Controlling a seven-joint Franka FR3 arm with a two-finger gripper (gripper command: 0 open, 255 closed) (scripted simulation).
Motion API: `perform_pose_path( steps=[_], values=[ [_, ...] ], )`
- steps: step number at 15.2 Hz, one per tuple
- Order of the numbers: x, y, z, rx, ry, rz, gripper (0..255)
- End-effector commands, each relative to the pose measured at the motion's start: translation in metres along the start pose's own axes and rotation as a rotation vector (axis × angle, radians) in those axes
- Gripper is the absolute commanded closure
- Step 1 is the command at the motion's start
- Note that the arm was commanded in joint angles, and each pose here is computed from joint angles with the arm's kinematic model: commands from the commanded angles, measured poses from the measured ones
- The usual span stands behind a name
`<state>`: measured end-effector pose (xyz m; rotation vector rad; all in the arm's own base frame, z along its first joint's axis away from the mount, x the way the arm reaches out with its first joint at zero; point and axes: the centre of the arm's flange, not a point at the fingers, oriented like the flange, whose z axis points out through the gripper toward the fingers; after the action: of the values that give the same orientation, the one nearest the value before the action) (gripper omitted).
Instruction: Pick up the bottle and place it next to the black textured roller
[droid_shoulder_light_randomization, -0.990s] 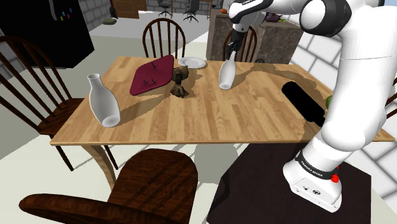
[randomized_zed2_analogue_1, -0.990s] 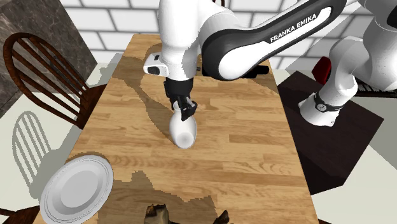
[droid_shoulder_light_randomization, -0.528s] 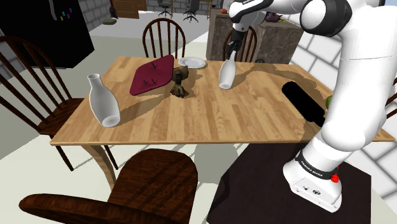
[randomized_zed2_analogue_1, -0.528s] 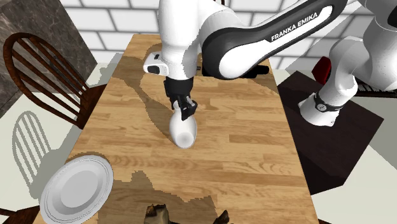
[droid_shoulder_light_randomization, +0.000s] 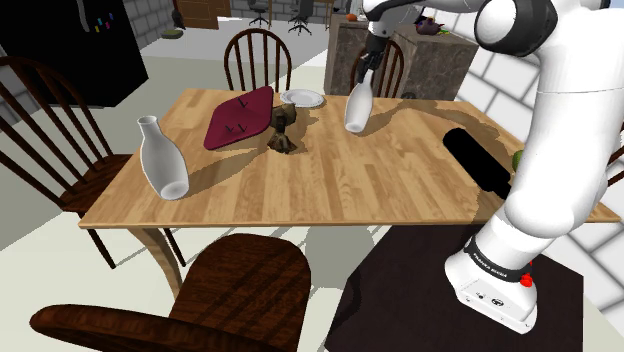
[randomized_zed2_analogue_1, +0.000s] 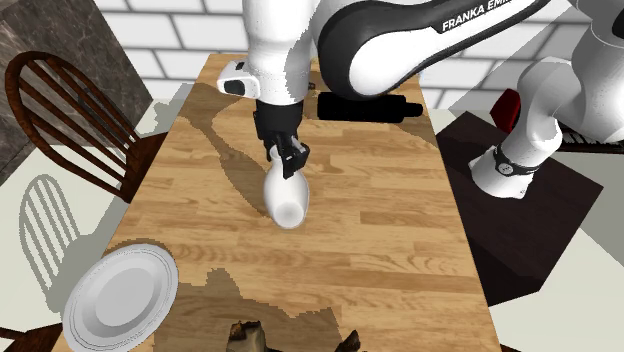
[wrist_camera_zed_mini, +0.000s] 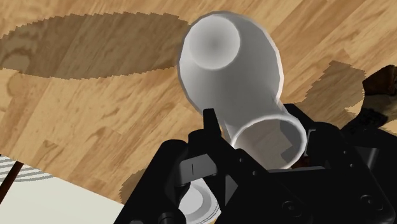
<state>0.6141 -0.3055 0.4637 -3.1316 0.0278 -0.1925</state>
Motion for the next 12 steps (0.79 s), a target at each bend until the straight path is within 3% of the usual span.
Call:
perform_pose_path(
  steps=[1,12],
  values=[
    [0.001,0.000,-0.010,0.000,0.000,0.000,255],
    [0.008,0.000,-0.068,0.000,0.000,0.000,255]
  ],
)
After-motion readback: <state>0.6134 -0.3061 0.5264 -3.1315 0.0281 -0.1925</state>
